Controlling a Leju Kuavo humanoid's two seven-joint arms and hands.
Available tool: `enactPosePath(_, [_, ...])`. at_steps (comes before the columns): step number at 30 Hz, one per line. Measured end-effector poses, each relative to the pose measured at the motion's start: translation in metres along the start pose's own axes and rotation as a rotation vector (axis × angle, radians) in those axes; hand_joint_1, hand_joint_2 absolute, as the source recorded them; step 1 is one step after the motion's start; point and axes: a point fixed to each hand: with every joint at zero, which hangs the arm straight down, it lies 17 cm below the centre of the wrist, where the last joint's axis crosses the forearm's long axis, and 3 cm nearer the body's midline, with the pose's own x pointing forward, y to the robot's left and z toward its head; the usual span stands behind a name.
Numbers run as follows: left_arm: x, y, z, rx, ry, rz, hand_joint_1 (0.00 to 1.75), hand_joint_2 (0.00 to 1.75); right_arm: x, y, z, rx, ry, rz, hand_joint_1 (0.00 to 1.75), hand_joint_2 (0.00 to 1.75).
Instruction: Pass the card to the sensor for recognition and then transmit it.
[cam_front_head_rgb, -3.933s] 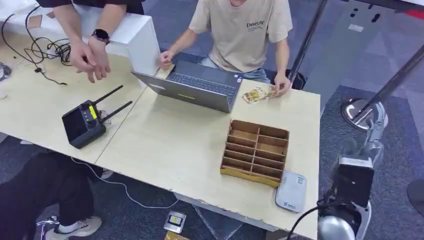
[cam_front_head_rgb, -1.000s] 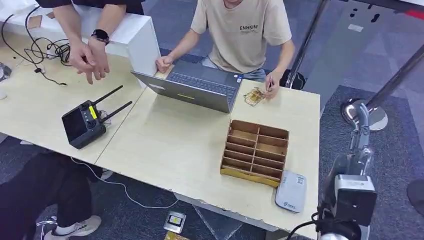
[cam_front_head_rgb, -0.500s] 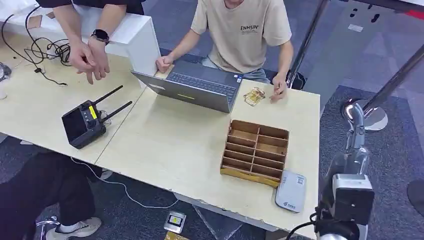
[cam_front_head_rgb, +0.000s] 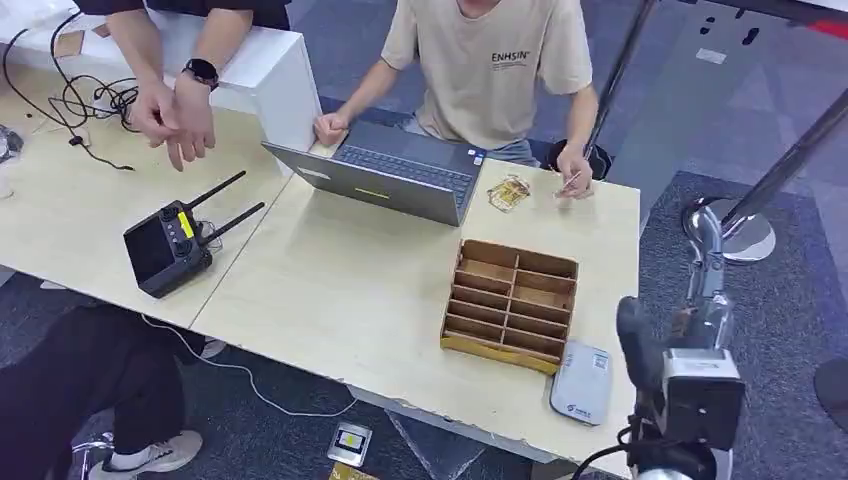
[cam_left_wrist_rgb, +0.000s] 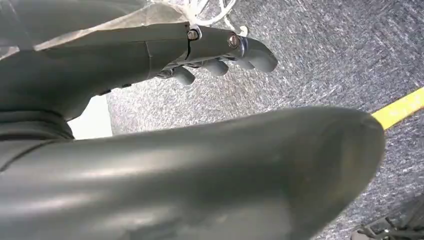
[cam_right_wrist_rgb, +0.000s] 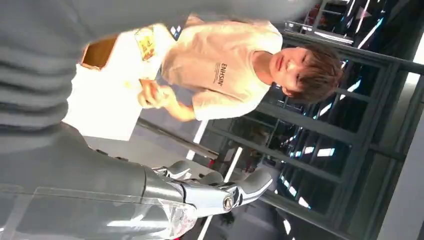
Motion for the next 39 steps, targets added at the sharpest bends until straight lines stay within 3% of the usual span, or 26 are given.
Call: enactPosePath(39, [-0.001,0.003,-0.001,0.010,0.002,0.009,0.00,0.00,-0.001,0.011,-0.004,0.034,-0.007,0.005,0.00,1.75])
